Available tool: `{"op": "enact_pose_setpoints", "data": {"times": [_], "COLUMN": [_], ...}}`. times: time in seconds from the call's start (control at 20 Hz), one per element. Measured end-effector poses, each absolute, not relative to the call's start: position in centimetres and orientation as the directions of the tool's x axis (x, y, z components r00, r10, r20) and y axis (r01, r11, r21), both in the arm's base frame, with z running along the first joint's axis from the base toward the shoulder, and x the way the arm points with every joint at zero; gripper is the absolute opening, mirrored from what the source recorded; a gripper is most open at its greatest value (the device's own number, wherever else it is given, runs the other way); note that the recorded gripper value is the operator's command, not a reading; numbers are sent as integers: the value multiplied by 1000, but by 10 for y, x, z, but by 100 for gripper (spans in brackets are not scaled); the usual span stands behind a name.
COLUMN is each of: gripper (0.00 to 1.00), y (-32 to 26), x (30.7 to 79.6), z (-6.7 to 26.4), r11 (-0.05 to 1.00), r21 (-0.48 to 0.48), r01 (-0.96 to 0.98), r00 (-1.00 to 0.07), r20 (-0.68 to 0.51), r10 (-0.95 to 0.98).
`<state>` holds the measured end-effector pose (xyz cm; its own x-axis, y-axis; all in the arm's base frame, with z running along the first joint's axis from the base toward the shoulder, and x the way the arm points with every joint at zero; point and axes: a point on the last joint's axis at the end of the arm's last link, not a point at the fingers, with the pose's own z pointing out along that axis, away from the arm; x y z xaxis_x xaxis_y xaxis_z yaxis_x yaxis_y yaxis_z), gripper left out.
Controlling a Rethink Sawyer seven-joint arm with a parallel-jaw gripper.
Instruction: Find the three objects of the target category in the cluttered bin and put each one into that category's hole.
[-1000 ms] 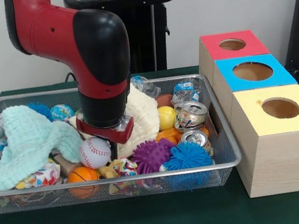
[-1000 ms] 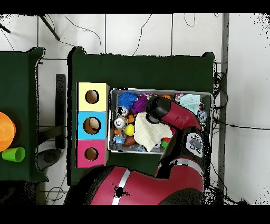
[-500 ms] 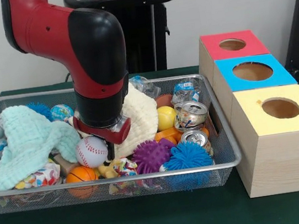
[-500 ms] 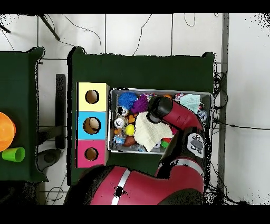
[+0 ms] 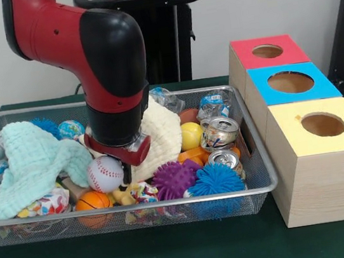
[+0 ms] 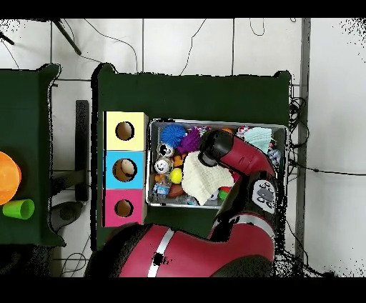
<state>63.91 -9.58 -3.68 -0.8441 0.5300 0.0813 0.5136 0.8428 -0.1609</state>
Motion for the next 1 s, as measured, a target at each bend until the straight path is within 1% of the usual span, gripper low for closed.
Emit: {"op": "enact_pose_setpoints", "data": {"times": [0.6, 0.9, 1.0], "gripper": [0, 0, 0], "y": [-100, -105, -107], "x": [639, 646, 651], "z": [-25, -9, 6], "r11": [834, 832, 830], "r21": [-181, -185, -184], "r01": [521, 523, 527], "r00": [-829, -821, -817], "r20": [123, 151, 160], "r10": [545, 550, 554]}}
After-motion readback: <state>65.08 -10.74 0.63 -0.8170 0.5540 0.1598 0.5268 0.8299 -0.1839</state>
